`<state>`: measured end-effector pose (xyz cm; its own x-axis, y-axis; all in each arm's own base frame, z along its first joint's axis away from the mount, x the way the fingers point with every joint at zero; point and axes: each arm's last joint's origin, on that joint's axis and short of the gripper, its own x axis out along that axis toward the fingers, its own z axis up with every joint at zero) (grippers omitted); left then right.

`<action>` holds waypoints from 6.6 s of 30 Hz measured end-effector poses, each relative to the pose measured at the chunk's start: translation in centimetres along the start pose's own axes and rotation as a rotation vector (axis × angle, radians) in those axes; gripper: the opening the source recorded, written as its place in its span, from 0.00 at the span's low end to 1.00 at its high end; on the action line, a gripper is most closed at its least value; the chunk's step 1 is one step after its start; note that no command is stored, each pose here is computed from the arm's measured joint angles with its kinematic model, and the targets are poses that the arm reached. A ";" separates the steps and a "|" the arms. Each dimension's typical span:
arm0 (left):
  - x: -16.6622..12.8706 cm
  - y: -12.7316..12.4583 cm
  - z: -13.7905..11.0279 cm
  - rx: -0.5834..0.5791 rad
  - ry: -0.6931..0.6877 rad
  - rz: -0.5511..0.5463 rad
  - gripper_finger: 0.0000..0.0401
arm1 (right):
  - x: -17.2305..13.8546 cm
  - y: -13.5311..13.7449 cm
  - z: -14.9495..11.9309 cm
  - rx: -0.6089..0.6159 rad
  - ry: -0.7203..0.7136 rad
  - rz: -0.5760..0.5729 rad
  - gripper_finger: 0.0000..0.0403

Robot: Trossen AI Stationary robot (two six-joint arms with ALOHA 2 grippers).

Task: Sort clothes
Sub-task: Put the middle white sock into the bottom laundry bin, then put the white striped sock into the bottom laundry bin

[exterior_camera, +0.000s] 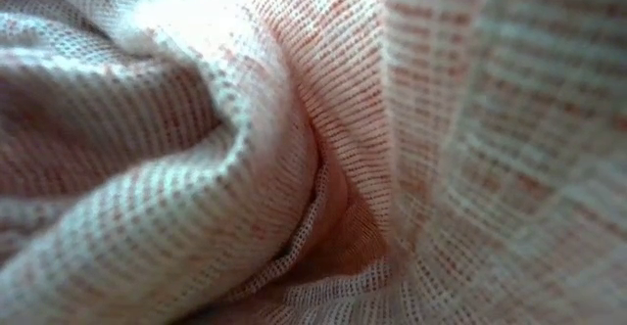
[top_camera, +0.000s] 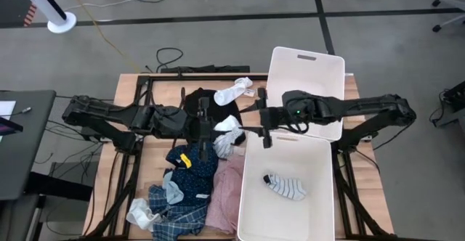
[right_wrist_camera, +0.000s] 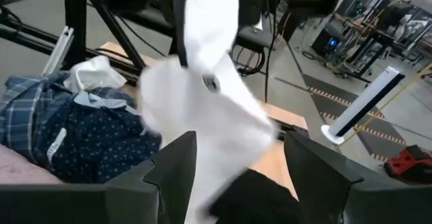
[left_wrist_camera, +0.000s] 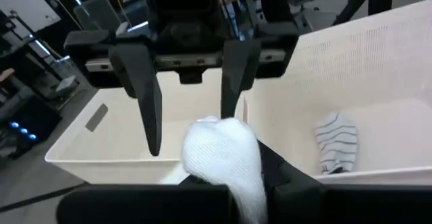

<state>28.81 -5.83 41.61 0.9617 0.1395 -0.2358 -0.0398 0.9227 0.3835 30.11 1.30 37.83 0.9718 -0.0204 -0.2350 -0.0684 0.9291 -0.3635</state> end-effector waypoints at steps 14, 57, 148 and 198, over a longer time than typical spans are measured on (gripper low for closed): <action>0.0 -0.1 0.2 0.014 -0.034 -0.045 0.01 | 1.0 0.9 -0.5 0.020 -0.029 0.198 0.59; 1.5 -0.9 -0.7 0.008 0.020 -0.110 0.05 | 0.8 1.5 -0.5 -0.059 0.000 0.191 0.00; 9.3 4.7 -24.0 -0.203 0.493 -0.343 0.57 | -2.9 17.0 -13.2 0.241 1.086 0.529 0.00; 13.2 -0.3 -20.8 0.047 0.560 -0.643 0.01 | -5.2 13.1 -8.3 0.455 0.770 0.490 0.56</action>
<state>35.89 3.23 19.80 0.5169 -0.2380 -0.8223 0.4913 0.8691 0.0573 22.30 10.54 26.84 0.4401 0.3169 -0.8402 -0.1718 0.9481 0.2676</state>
